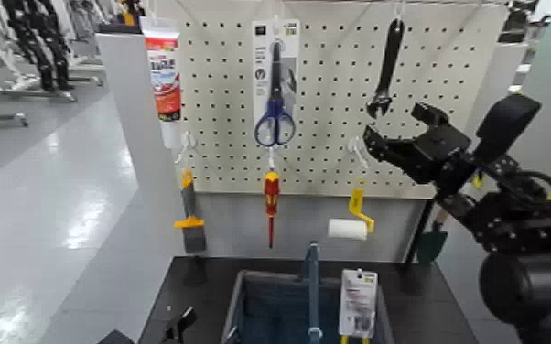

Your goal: Put the black wrench into the crate.

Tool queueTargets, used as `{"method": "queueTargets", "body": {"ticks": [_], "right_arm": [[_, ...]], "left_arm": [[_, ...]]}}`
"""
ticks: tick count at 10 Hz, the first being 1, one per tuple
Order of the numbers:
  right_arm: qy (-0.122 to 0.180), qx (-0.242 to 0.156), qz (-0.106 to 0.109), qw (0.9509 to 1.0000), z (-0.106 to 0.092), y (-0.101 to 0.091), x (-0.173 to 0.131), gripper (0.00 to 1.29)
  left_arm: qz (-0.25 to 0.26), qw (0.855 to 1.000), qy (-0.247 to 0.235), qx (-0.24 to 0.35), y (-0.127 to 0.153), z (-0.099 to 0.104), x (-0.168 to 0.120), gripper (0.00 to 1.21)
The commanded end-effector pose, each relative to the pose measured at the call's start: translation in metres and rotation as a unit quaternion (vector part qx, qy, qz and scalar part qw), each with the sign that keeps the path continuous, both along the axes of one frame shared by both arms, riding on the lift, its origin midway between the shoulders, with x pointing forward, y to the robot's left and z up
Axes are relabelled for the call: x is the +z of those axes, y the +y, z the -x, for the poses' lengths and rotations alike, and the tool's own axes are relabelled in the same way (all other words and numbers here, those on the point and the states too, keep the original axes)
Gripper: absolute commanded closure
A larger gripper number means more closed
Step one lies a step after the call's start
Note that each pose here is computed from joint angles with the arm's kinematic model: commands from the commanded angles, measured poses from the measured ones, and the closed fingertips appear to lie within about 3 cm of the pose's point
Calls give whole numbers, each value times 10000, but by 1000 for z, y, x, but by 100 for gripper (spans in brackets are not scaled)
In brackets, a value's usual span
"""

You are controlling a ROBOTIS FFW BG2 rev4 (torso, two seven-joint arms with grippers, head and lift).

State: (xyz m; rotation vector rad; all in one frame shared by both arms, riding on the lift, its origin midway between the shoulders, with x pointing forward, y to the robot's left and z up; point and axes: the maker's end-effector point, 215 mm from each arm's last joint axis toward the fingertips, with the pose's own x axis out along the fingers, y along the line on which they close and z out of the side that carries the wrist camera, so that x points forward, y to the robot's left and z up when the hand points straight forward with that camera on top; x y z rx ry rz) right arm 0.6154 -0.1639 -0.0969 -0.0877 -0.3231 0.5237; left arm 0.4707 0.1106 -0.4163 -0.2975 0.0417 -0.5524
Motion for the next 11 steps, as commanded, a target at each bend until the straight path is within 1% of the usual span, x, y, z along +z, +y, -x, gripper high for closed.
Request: {"method": "queueTargets", "body": {"ticks": [1,3,4,5,6,7,8,9,11], "right_arm": [[-188,266,22,9995,-8,16,30,13],[-217,545,26,9983,-11,28,50,16],[-185,624,-8,9979,-12,31,58,20],[-108,738,-13,9972,-13,34,62,41],[47,797,-29,9968,-13,37,61,75],[156,827,-17,9964,-14,38,60,99],[237,860,-39,9960,-13,37,60,110],[255,914,4,9955,-13,36,63,110],[197,904,19,9957,-11,33,70,110]], "left_arm": [[8,10000,-9,-5,-1,-1,1,10],[-7,10000,-2,-11,-1,-1,0,10],[3,10000,-10,-24,-2,-1,1,10],[-4,10000,-3,-26,-2,0,0,10],[-5,10000,-2,-21,-2,-1,1,10],[-5,10000,6,-21,-2,-1,0,10],[3,10000,5,-26,-2,0,0,10],[-4,10000,7,-28,-2,0,0,10],[-3,10000,12,-38,-3,0,0,10]]}}
